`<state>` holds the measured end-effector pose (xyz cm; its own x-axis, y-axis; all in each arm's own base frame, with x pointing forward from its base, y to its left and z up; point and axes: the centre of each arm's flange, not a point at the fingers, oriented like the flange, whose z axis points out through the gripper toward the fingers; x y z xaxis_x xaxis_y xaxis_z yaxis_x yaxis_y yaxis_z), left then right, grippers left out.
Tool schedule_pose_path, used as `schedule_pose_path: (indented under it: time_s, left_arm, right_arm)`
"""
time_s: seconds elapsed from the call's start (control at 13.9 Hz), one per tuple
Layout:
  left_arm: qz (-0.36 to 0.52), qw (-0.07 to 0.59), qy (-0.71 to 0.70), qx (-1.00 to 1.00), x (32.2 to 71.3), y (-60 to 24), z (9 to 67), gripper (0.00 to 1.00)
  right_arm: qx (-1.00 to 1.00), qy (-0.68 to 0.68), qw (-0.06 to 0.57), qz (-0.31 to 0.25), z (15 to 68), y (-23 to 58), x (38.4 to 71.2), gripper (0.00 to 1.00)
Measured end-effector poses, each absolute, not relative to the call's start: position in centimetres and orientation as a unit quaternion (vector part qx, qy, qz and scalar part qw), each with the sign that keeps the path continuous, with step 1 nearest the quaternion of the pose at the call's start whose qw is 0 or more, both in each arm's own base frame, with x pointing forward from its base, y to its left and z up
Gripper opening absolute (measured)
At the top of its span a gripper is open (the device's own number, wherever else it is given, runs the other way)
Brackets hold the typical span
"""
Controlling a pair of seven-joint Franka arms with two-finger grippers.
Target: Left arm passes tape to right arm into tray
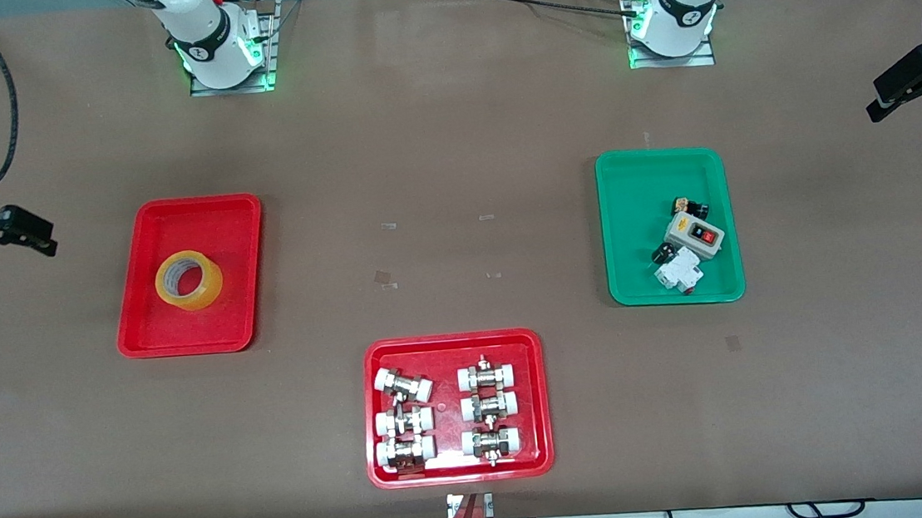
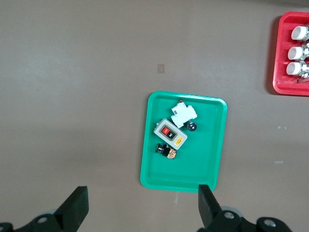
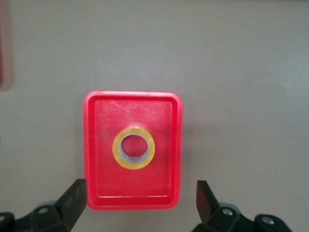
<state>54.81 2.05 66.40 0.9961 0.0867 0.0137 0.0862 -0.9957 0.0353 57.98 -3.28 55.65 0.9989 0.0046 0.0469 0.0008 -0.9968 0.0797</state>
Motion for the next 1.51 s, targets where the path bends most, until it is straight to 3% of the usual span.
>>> schedule_pose_path:
  time_s: [0.58,1.51]
  left_arm:
    - [0.007,0.017,0.043,0.999,54.8,2.1,66.4,1.0]
    - [0.006,0.017,0.043,0.999,54.9,2.1,66.3,1.0]
  right_arm:
    - [1.0,-0.018,-0.003,0.017,55.5,-3.5,56.8,1.0]
    - [1.0,-0.011,-0.003,0.025,56.8,-3.6,56.2,1.0]
